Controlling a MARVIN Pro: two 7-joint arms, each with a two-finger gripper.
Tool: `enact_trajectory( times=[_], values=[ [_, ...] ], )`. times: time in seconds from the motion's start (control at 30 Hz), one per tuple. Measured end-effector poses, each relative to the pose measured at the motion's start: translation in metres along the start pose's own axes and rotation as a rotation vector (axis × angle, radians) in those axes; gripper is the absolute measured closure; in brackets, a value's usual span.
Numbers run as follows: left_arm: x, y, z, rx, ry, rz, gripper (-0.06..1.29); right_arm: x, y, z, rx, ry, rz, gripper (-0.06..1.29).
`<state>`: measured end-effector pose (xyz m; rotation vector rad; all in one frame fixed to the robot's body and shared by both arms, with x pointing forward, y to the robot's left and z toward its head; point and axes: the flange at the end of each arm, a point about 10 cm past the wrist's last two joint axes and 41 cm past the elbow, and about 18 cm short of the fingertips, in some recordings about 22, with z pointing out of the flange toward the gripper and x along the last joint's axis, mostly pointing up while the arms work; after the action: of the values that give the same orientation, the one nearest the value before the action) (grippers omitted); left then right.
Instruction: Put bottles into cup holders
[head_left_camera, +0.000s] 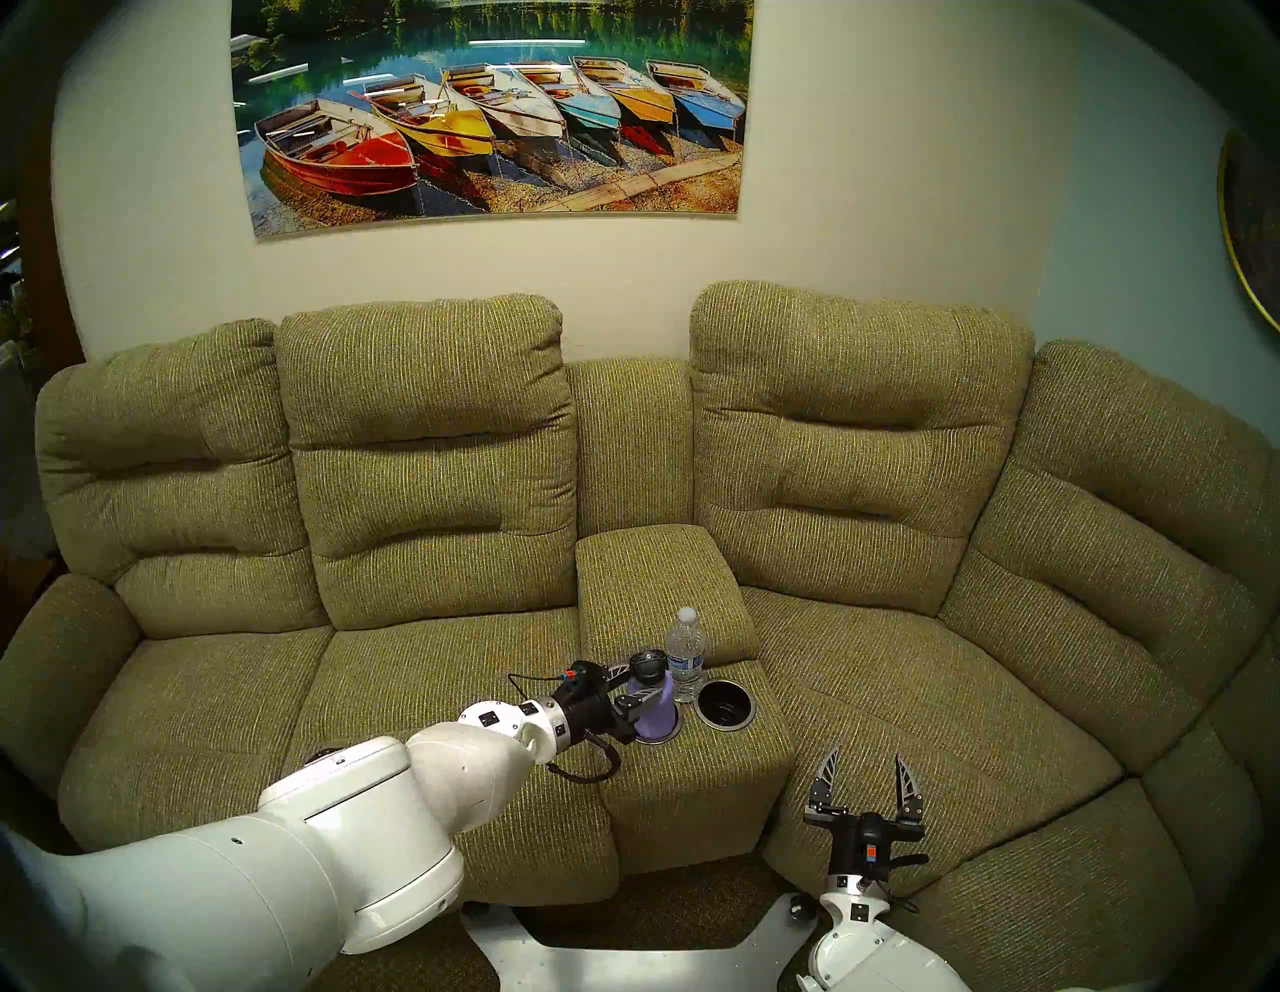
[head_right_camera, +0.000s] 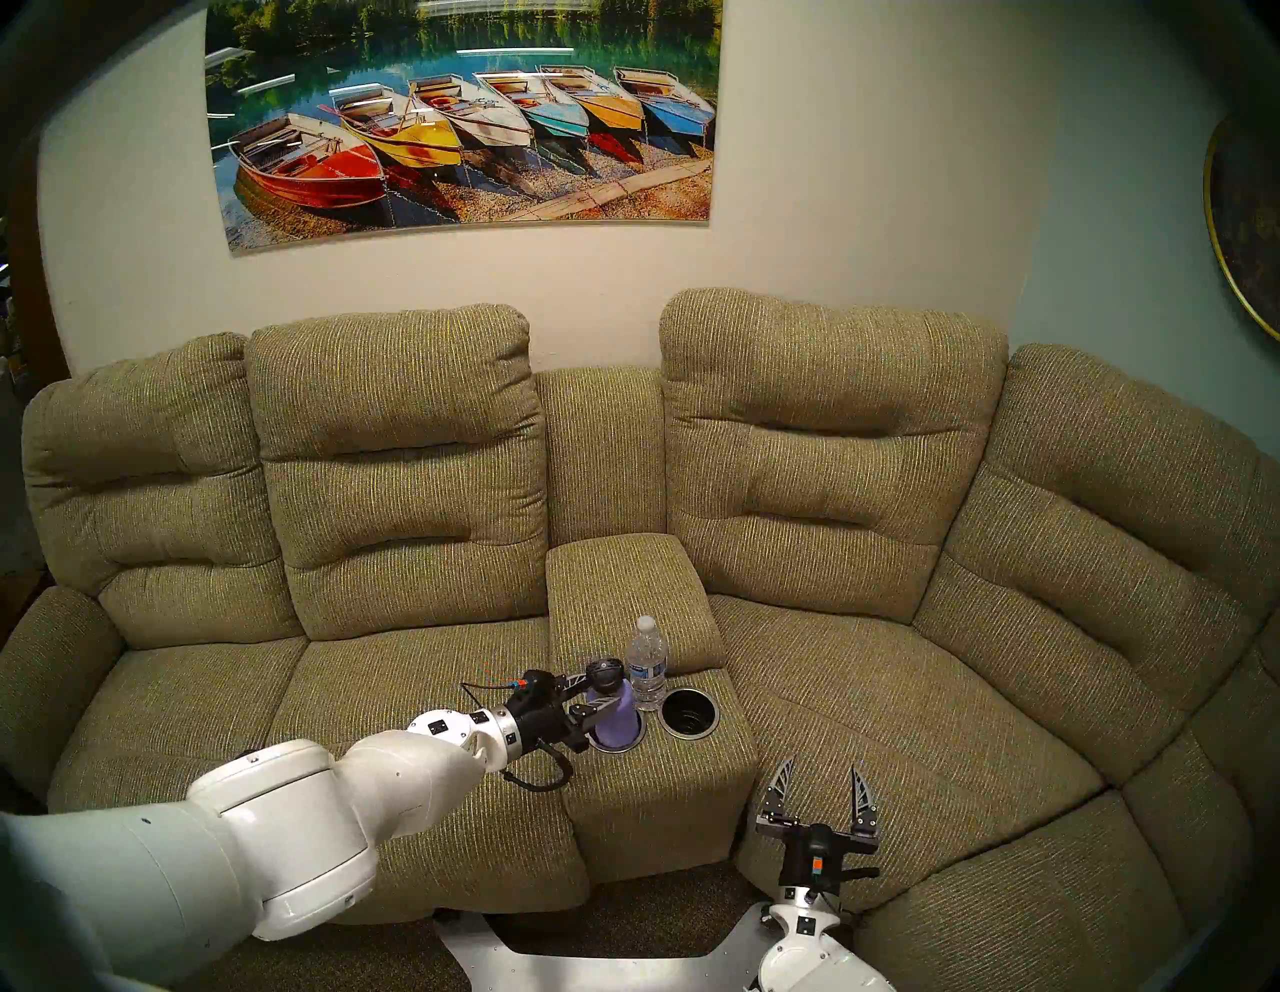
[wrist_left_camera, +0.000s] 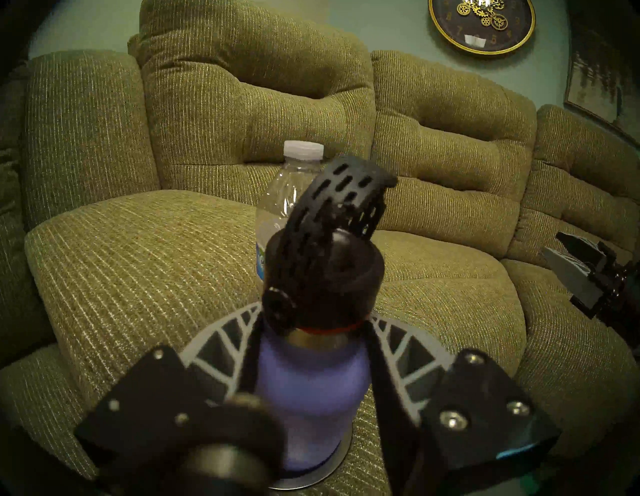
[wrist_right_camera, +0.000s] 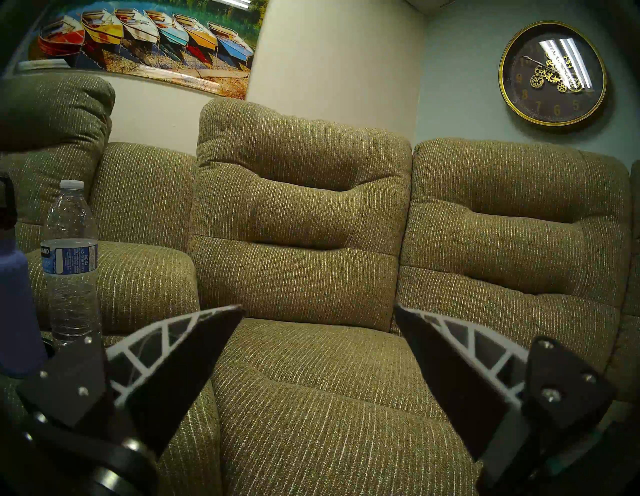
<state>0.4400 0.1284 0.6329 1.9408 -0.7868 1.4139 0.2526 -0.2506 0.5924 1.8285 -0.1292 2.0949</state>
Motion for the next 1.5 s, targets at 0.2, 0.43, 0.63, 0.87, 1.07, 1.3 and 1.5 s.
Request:
enact_trajectory(
  times=[0.2, 0.43, 0.63, 0.87, 1.07, 1.3, 1.5],
  values=[
    [0.003, 0.002, 0.007, 0.009, -0.012, 0.015, 0.69, 0.000, 0.000, 0.000, 0.000, 0.000, 0.000, 0.02],
    [0.003, 0.003, 0.010, 0.021, -0.018, 0.027, 0.69, 0.000, 0.000, 0.000, 0.000, -0.001, 0.000, 0.02],
    [0.002, 0.004, 0.010, 0.026, -0.016, 0.035, 0.60, 0.000, 0.000, 0.000, 0.000, -0.001, 0.001, 0.02],
    [-0.006, 0.005, 0.000, 0.006, -0.006, 0.056, 0.44, 0.000, 0.000, 0.000, 0.000, -0.001, 0.001, 0.01],
    [-0.012, 0.006, -0.013, -0.046, 0.017, 0.093, 0.01, 0.000, 0.000, 0.000, 0.000, 0.000, 0.002, 0.01],
    [-0.010, 0.003, -0.036, -0.150, 0.108, 0.177, 0.01, 0.000, 0.000, 0.000, 0.001, 0.001, 0.003, 0.01],
    [-0.009, -0.009, -0.062, -0.152, 0.188, 0.239, 0.01, 0.000, 0.000, 0.000, 0.001, 0.001, 0.003, 0.01]
  ],
)
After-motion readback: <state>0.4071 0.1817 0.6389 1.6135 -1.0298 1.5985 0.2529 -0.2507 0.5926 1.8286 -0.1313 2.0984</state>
